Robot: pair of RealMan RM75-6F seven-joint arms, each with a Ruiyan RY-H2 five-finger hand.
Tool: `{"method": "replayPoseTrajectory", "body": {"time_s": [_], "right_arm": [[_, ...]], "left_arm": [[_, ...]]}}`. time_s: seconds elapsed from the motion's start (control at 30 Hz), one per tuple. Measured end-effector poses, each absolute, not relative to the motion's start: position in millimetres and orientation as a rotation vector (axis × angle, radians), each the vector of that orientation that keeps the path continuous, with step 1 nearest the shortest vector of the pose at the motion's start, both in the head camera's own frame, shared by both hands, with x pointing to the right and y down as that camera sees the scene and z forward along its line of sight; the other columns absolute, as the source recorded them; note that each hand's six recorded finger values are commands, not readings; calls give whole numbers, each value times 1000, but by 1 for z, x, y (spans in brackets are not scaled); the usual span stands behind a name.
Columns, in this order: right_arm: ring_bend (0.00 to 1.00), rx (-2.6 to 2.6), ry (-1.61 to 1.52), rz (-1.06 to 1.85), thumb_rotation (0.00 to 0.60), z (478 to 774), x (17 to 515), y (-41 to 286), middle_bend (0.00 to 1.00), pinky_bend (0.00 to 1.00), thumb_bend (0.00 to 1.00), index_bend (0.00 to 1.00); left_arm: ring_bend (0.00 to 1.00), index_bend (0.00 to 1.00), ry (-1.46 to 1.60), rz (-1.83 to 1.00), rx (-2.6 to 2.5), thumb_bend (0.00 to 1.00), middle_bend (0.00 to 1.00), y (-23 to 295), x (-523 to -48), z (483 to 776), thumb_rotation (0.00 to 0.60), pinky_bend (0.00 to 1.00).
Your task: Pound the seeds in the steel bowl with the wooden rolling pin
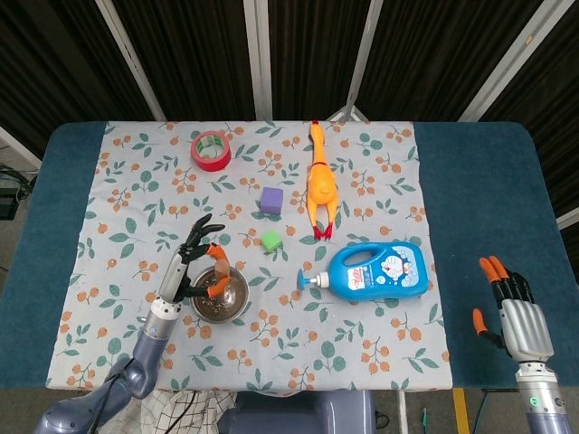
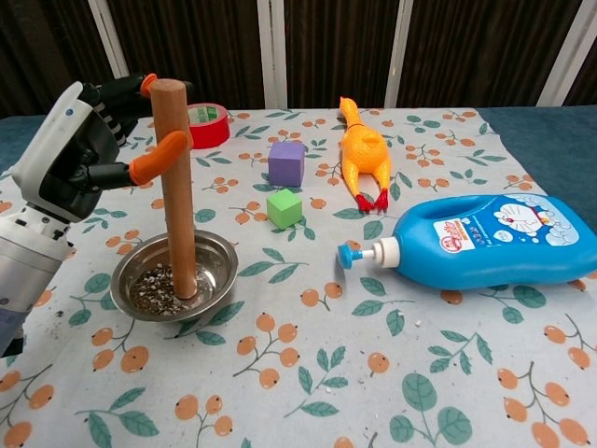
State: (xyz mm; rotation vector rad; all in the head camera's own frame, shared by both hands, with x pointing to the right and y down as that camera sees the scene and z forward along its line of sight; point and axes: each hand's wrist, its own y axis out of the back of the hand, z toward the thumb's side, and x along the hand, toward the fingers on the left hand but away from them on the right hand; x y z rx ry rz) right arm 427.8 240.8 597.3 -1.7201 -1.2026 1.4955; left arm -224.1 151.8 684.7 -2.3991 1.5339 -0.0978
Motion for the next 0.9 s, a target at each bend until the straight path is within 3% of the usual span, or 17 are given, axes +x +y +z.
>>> {"method": "replayPoseTrajectory", "body": {"time_s": [0.9], "right_arm": [[0,-1724,-1204,1475,600,595,426,241,0,0,521,0]], "left_arm": [[185,602,1548,19,-2352,921,713,141,-223,661,600,0]]}}
